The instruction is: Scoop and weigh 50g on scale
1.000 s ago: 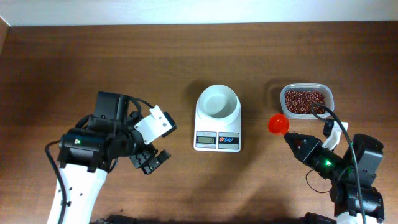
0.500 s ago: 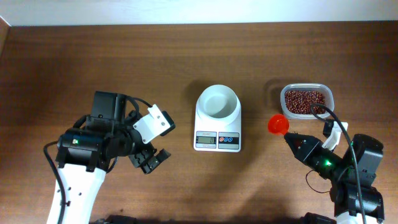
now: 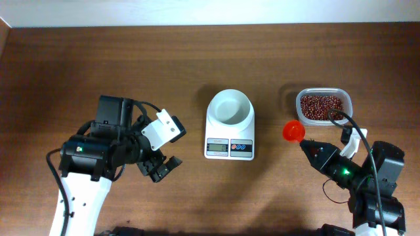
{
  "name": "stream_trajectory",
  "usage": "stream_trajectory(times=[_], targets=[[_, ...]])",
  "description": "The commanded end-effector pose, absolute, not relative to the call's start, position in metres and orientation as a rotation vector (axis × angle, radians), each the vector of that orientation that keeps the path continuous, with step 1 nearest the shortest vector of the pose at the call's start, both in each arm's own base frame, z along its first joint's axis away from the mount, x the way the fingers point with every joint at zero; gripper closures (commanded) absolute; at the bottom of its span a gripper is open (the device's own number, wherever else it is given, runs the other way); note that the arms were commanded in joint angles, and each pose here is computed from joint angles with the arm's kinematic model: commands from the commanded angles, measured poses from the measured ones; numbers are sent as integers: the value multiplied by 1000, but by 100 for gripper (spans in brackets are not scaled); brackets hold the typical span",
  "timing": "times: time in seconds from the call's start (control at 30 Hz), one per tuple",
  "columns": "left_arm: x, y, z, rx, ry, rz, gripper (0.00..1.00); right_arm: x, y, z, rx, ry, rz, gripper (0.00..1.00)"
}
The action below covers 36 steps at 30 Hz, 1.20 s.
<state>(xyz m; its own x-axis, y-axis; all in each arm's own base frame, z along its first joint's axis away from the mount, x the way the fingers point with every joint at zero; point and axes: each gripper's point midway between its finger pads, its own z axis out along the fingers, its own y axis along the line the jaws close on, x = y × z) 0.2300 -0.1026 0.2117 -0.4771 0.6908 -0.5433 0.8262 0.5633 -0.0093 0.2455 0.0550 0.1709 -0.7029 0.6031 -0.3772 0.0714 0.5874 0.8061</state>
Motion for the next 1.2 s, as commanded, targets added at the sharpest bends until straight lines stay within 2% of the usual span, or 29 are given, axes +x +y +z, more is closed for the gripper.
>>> stream_trajectory(times=[0.0,1.03,1.17], targets=[[231,-106,224,1250,2243,-374,1,247,55,182,497,2149,1069,96],[228,-114,227,1297,2189,-422,1,248,53,181,499,2149,1051,96],[228,-114,227,1297,2189,-422,1,248,53,181,385,2149,996,96]])
